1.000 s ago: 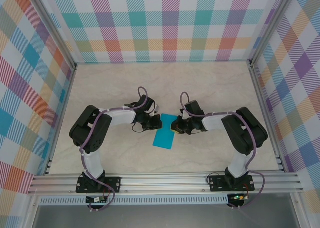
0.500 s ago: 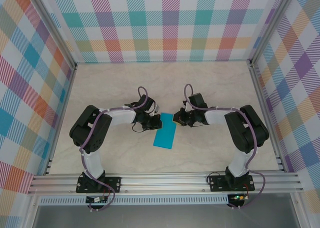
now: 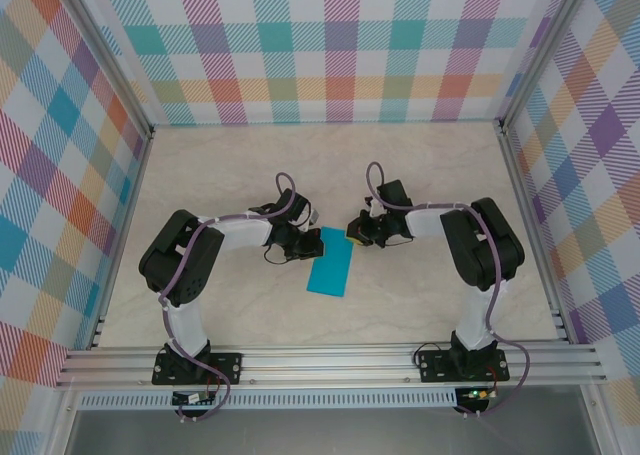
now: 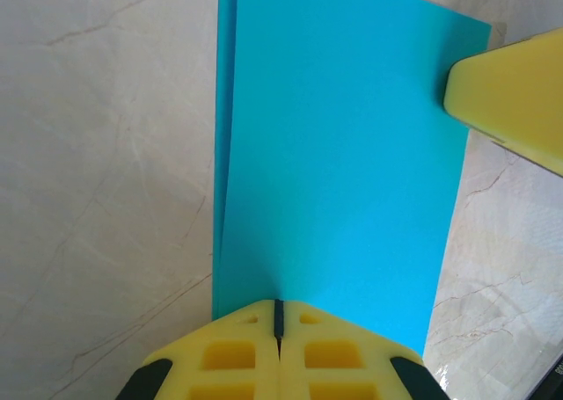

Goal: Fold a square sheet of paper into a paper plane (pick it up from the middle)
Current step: Fold the square sheet of paper in half at the center of the table.

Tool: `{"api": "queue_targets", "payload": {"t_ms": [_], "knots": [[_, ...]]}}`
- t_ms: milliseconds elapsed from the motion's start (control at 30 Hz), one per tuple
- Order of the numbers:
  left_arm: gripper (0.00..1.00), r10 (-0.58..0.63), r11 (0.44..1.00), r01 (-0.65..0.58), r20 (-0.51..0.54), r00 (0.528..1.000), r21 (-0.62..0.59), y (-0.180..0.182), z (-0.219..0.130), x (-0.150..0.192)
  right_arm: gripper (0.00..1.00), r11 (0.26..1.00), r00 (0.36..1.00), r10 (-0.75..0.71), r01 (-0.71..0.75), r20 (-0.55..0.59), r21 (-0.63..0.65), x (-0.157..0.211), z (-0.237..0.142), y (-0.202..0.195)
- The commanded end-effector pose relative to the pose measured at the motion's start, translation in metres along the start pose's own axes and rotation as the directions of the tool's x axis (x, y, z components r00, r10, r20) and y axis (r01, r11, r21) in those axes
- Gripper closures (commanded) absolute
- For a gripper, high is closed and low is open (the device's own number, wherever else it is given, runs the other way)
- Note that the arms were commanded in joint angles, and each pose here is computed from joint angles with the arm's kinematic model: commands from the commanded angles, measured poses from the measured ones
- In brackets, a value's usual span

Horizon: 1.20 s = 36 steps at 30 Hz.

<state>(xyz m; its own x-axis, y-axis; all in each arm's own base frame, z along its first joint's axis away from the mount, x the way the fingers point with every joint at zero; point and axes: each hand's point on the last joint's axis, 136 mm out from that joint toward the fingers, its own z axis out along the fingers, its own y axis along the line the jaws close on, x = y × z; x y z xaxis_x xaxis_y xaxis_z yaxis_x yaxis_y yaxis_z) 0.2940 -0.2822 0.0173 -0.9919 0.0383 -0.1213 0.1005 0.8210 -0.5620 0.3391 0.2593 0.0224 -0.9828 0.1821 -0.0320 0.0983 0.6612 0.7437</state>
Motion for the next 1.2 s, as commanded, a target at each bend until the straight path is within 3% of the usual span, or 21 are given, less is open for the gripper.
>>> {"api": "queue_targets", "payload": {"t_ms": [0,567,833,1167], "knots": [[1.0,-0.075,0.985,0.054,-0.123,0.99,-0.165,0.041,0.007,0.041,0.92,0.998,0.999,-0.051,0.052,0.016,-0.034,-0.014,-0.012,0.017],[1.0,-0.102,0.991,0.092,-0.102,0.989,-0.099,0.026,0.001,0.04,0.92,1.0,0.999,0.006,-0.006,-0.036,-0.013,-0.012,0.009,-0.006],[0.98,-0.108,0.994,0.107,-0.036,0.994,-0.021,0.003,-0.019,0.031,0.89,0.992,0.991,-0.123,0.123,0.045,0.003,-0.007,-0.051,0.041],[0.85,-0.115,0.993,0.117,0.079,0.99,-0.019,0.0,-0.053,0.033,0.81,0.96,0.946,-0.261,0.234,0.191,0.151,0.035,-0.129,0.052]]}}
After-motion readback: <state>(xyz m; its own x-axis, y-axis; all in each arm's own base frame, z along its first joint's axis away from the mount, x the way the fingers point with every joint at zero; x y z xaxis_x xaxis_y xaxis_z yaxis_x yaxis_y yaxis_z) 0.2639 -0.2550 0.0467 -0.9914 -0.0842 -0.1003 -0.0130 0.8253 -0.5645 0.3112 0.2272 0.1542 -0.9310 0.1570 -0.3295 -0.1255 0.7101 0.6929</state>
